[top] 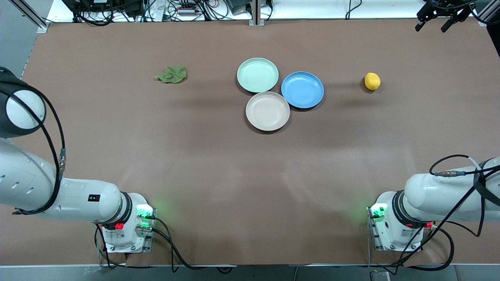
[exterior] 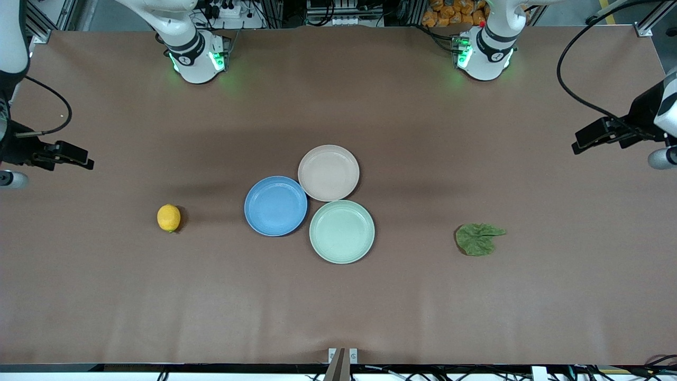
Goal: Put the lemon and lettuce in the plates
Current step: 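Reach the right gripper to the lemon while the left gripper reaches the lettuce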
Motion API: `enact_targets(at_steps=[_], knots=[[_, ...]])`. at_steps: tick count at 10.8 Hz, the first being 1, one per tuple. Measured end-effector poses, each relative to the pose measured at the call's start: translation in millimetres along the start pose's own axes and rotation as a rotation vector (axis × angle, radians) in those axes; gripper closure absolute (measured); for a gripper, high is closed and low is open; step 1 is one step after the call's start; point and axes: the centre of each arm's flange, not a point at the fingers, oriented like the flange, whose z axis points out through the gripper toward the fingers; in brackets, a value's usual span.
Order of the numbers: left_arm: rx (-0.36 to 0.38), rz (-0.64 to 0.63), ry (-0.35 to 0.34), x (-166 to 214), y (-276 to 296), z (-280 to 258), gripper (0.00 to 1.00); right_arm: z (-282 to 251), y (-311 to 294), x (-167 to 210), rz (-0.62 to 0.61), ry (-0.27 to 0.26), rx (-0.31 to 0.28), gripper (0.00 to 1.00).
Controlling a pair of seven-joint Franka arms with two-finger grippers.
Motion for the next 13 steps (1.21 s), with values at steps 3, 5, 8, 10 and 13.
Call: enact_targets(at_steps=[3,5,8,10,13], knots=[[0.003,0.004,-0.022,49.6,7.3,79.8,0.00,21.8,-1.7,2.6,-0.003,-0.002,0.000,0.00],[0.015,0.025,-0.085,77.8,26.4,163.0,0.00,27.3,-2.0,3.4,-0.004,-0.008,0.001,0.00],[0.029,0.016,-0.155,106.9,27.1,285.2,0.00,35.2,-9.9,6.7,-0.018,-0.008,0.002,0.00],[0.035,0.022,-0.188,110.8,32.0,332.8,0.00,57.1,-16.7,14.9,-0.030,0.005,0.000,0.00],[0.042,0.035,-0.213,109.1,40.8,360.5,0.00,137.1,-19.9,27.4,-0.037,0.029,-0.004,0.00]])
